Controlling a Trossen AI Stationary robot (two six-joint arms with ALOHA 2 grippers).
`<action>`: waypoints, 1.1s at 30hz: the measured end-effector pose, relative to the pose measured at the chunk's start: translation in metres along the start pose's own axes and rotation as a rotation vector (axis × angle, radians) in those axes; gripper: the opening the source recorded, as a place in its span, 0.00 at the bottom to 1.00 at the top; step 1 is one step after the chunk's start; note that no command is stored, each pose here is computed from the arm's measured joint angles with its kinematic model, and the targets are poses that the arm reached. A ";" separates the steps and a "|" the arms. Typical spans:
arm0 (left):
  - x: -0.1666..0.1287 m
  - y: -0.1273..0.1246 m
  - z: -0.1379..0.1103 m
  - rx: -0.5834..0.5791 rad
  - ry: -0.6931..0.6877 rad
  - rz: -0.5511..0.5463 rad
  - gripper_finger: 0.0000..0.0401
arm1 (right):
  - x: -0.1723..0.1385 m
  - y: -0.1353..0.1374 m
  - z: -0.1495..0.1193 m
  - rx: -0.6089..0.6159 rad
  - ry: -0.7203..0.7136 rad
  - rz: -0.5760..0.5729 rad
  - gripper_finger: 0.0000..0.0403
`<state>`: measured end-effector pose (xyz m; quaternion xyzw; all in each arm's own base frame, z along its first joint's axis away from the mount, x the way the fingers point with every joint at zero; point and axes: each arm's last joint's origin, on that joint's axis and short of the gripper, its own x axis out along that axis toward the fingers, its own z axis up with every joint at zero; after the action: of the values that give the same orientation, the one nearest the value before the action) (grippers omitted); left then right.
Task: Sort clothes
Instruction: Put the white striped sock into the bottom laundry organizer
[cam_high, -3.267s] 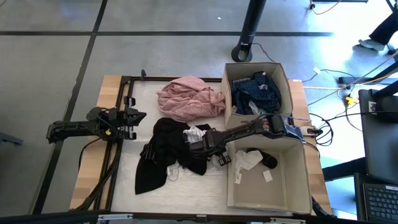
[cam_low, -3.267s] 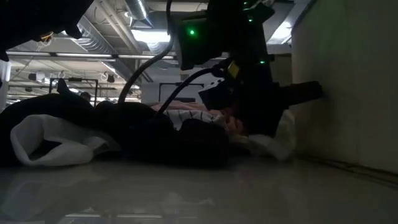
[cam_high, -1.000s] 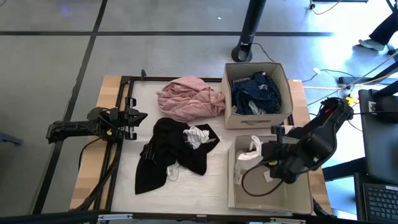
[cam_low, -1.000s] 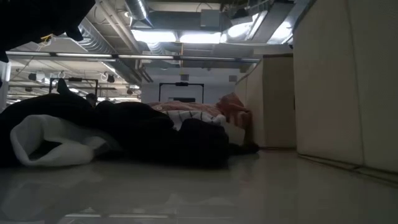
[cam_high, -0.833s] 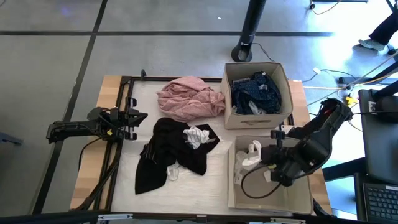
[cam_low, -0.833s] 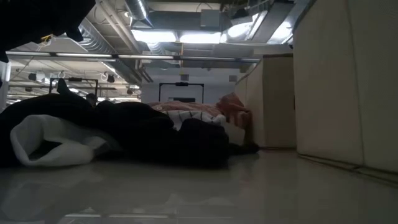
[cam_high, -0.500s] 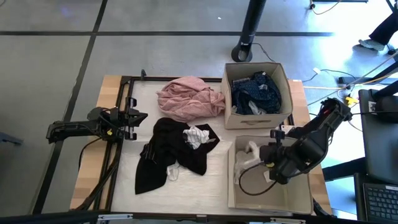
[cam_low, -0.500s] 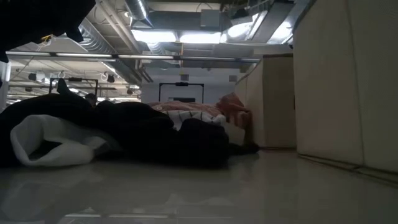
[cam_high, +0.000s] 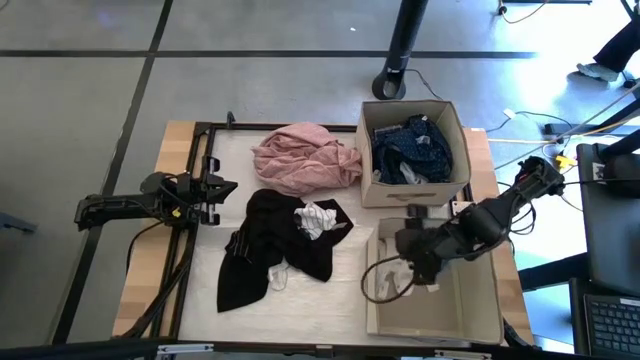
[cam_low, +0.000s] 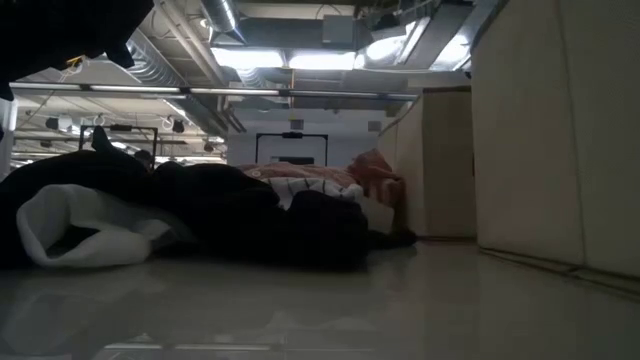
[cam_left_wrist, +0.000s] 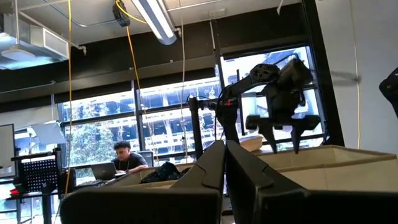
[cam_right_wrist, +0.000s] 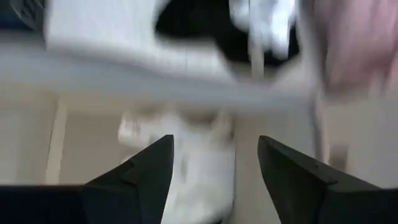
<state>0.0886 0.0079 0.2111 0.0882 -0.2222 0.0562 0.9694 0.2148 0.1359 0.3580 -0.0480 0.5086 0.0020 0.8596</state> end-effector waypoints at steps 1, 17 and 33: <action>0.000 0.000 0.000 0.000 0.000 0.000 0.01 | 0.001 -0.001 0.007 -0.042 -0.062 0.002 0.58; 0.000 0.000 0.000 0.000 0.006 -0.001 0.01 | 0.044 -0.039 0.091 -0.267 -0.471 -0.310 0.58; 0.000 0.000 -0.001 0.000 0.010 -0.001 0.01 | 0.178 -0.091 0.105 -0.206 -0.164 -0.161 0.58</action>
<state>0.0890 0.0079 0.2104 0.0878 -0.2172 0.0559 0.9706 0.3973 0.0459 0.2597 -0.1761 0.4283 -0.0110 0.8862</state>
